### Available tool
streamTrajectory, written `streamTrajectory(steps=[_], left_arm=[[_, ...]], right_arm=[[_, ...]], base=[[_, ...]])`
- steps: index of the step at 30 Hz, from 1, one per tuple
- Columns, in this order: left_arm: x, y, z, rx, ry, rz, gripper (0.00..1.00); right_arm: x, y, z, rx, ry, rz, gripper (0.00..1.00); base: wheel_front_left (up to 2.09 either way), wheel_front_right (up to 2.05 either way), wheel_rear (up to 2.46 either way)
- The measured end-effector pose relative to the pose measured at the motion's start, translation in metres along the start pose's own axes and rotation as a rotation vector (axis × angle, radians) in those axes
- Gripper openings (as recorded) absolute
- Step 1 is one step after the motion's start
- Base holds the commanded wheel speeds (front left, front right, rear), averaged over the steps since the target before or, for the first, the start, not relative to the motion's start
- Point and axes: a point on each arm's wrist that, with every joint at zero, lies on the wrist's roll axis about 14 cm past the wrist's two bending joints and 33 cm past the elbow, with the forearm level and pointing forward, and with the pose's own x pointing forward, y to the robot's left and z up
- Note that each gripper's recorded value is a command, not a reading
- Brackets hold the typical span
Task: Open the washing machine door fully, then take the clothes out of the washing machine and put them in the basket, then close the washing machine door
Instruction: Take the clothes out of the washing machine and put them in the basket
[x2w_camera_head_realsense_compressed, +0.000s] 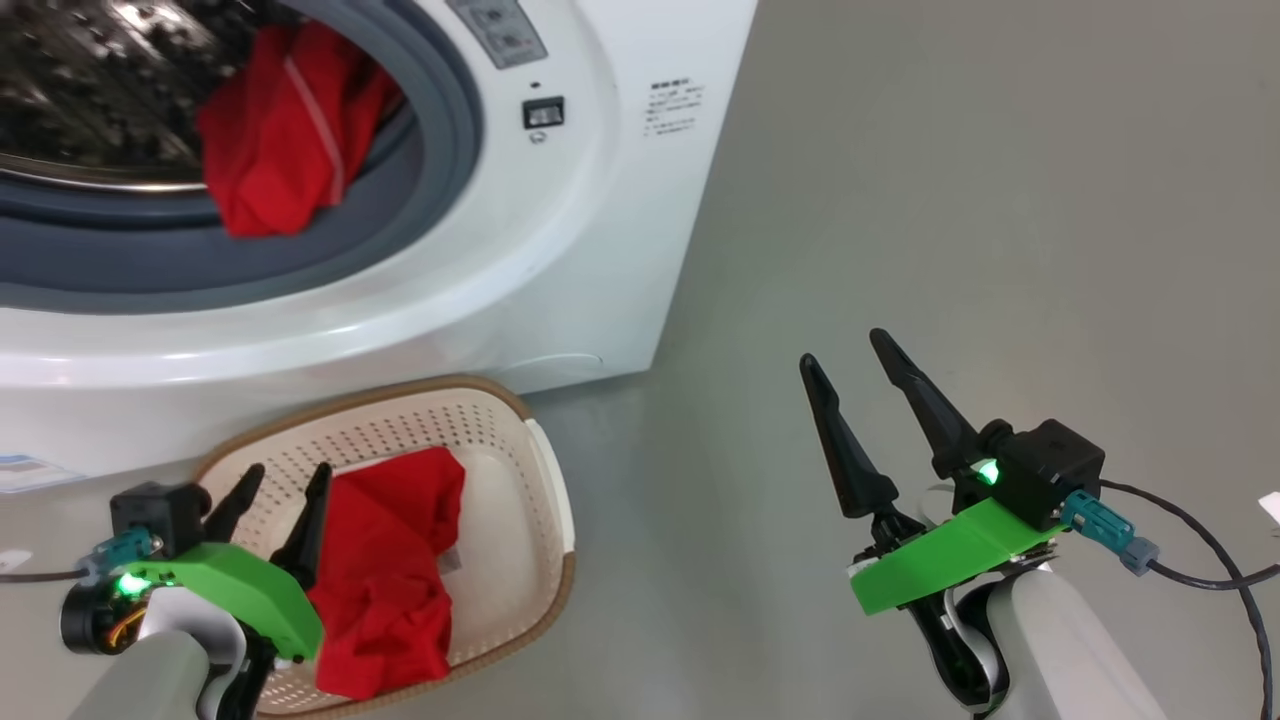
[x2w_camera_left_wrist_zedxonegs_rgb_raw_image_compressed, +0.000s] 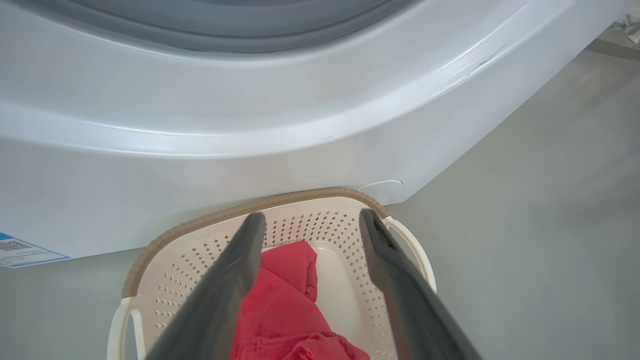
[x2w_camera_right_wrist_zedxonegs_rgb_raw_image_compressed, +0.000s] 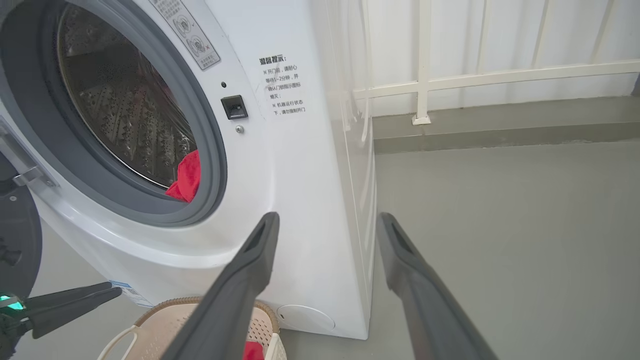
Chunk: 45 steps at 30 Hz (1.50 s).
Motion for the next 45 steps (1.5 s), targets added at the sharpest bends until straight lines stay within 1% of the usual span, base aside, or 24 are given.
streamTrajectory(steps=[7, 11, 14, 21, 26, 37, 45], left_arm=[[-0.024, 0.002, 0.03, 0.006, -0.114, 0.018, 1.0], [-0.043, 0.009, 0.055, -0.013, -0.215, 0.053, 1.0], [-0.059, 0.012, 0.07, -0.006, -0.282, 0.073, 1.0], [-0.096, 0.01, 0.093, 0.0, -0.406, 0.111, 1.0], [-0.12, 0.009, 0.11, 0.016, -0.489, 0.141, 1.0], [-0.166, 0.012, 0.131, 0.035, -0.609, 0.205, 1.0], [-0.174, 0.008, 0.138, 0.04, -0.639, 0.211, 1.0]], right_arm=[[0.001, 0.009, 0.011, 0.007, -0.028, 0.022, 1.0], [0.001, 0.013, 0.019, 0.01, -0.049, 0.032, 1.0], [0.0, 0.018, 0.024, 0.013, -0.062, 0.045, 1.0], [-0.007, 0.03, 0.025, 0.018, -0.063, 0.073, 1.0], [-0.009, 0.037, 0.034, 0.01, -0.083, 0.097, 1.0], [-0.015, 0.04, 0.043, -0.006, -0.104, 0.12, 1.0], [-0.016, 0.04, 0.044, -0.011, -0.104, 0.125, 1.0]], base=[[0.0, 0.0, 0.0], [0.0, 0.0, 0.0], [0.0, 0.0, 0.0], [0.0, 0.0, 0.0], [0.0, 0.0, 0.0], [0.0, 0.0, 0.0], [0.0, 0.0, 0.0]])
